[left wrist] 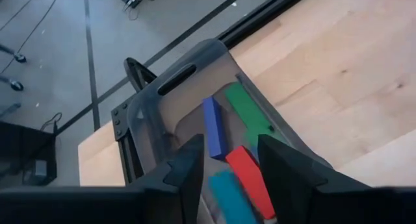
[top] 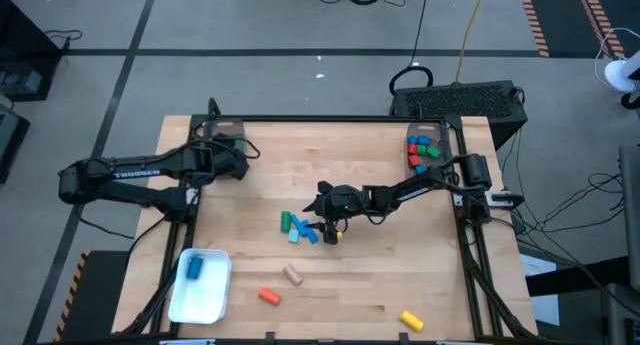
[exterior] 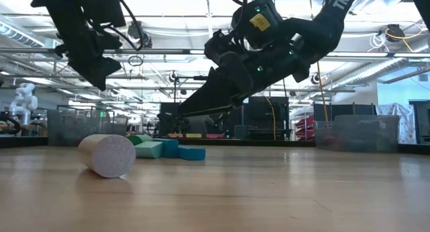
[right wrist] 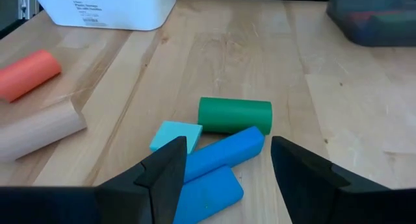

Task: Sort blocks by size
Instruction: Put the green cylindrical block into the white bin

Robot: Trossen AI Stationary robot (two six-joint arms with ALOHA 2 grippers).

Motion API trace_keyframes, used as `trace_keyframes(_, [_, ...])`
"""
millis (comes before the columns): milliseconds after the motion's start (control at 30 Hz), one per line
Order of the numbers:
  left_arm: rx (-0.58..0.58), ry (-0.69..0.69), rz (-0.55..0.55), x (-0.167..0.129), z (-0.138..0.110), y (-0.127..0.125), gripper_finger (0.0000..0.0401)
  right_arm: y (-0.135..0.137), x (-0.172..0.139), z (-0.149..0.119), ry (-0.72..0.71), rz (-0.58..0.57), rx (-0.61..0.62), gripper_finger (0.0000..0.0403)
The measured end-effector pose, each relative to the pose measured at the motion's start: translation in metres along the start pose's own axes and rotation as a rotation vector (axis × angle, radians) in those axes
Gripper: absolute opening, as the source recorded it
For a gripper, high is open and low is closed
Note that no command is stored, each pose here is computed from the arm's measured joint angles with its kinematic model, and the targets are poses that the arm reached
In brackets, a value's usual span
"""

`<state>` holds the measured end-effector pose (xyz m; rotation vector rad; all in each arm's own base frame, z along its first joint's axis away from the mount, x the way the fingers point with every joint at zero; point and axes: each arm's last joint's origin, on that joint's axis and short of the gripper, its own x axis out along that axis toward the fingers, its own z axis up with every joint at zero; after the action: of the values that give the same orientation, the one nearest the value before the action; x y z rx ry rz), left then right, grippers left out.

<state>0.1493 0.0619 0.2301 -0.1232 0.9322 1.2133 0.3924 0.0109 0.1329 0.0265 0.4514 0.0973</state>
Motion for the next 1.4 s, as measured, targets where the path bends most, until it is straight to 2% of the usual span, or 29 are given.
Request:
trace_keyframes(200, [-0.011,0.013,-0.014,0.001,0.000,0.000,0.0148,0.001,0.000,0.000,-0.001,0.006,-0.001,0.0210])
trace_keyframes(367, [-0.013,0.067,-0.118,0.000,0.000,-0.003,0.0143,0.002,0.002,0.009,-0.025,0.006,-0.056,0.0210])
trace_keyframes(433, [-0.017,0.101,-0.186,-0.002,0.001,-0.004,0.0143,0.000,0.005,0.020,-0.040,0.001,-0.071,0.0210])
trace_keyframes(567, [0.003,0.168,-0.396,-0.009,0.005,-0.010,0.0143,-0.002,0.015,0.037,-0.012,-0.006,-0.112,0.0222])
trace_keyframes(700, [0.011,0.163,-0.567,-0.016,0.007,-0.021,0.0143,-0.002,0.037,0.034,0.064,0.000,-0.122,0.0261])
trace_keyframes(800, [0.030,0.142,-0.632,-0.022,0.007,-0.029,0.0143,-0.003,0.053,0.029,0.111,0.000,-0.092,0.0303])
trace_keyframes(967, [0.071,0.113,-0.665,-0.029,0.004,-0.035,0.0143,-0.006,0.071,0.019,0.199,-0.006,-0.069,0.0376])
trace_keyframes(1033, [0.078,0.100,-0.657,-0.031,0.004,-0.036,0.0143,-0.007,0.076,0.021,0.199,-0.007,-0.070,0.0393])
trace_keyframes(1267, [0.094,0.089,-0.668,-0.035,0.001,-0.039,0.0143,-0.008,0.086,0.015,0.219,-0.023,-0.056,0.0396])
trace_keyframes(1400, [0.097,0.085,-0.669,-0.036,0.001,-0.039,0.0143,-0.008,0.086,0.014,0.223,-0.032,-0.009,0.0398])
